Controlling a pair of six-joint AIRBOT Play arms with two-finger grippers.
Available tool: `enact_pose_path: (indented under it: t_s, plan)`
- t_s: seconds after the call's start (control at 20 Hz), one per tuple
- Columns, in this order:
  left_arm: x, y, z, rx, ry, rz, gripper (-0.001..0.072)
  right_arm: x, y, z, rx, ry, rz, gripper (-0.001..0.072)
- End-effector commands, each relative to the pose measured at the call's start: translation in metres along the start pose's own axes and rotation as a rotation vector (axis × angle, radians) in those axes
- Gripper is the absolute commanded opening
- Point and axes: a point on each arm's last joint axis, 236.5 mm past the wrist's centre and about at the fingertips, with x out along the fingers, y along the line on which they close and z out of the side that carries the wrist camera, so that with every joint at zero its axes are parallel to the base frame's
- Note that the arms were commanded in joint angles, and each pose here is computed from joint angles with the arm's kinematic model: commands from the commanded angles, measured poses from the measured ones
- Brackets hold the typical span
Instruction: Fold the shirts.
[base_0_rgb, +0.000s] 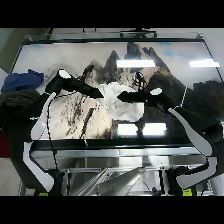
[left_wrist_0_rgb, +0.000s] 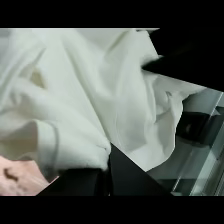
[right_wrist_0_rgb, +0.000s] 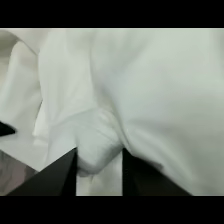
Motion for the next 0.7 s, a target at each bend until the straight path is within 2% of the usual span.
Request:
enact_pose_path:
  t_s: [0.0, 0.3, 0.5, 0.65]
  plan:
    - [0.005, -0.011, -0.006, 0.022, 0.034, -0.024, 0.0017, 0.003, 0.000, 0.006, 0.042, -0.022, 0.012, 0.0029]
    - [-0.045, -0.004, -0.006, -0.030, -0.001, -0.024, 0.0015, -0.044, 0.041, 0.029, -0.012, -0.037, 0.129, 0.0023]
    - [-0.137, -0.030, 0.010, -0.005, -0.154, 0.015, 0.0014, -0.166, 0.106, 0.085, -0.179, -0.245, 0.211, 0.0022]
    - [-0.209, -0.105, 0.015, 0.104, -0.285, -0.047, 0.0015, -0.284, 0.158, 0.112, -0.327, -0.502, 0.195, 0.0023]
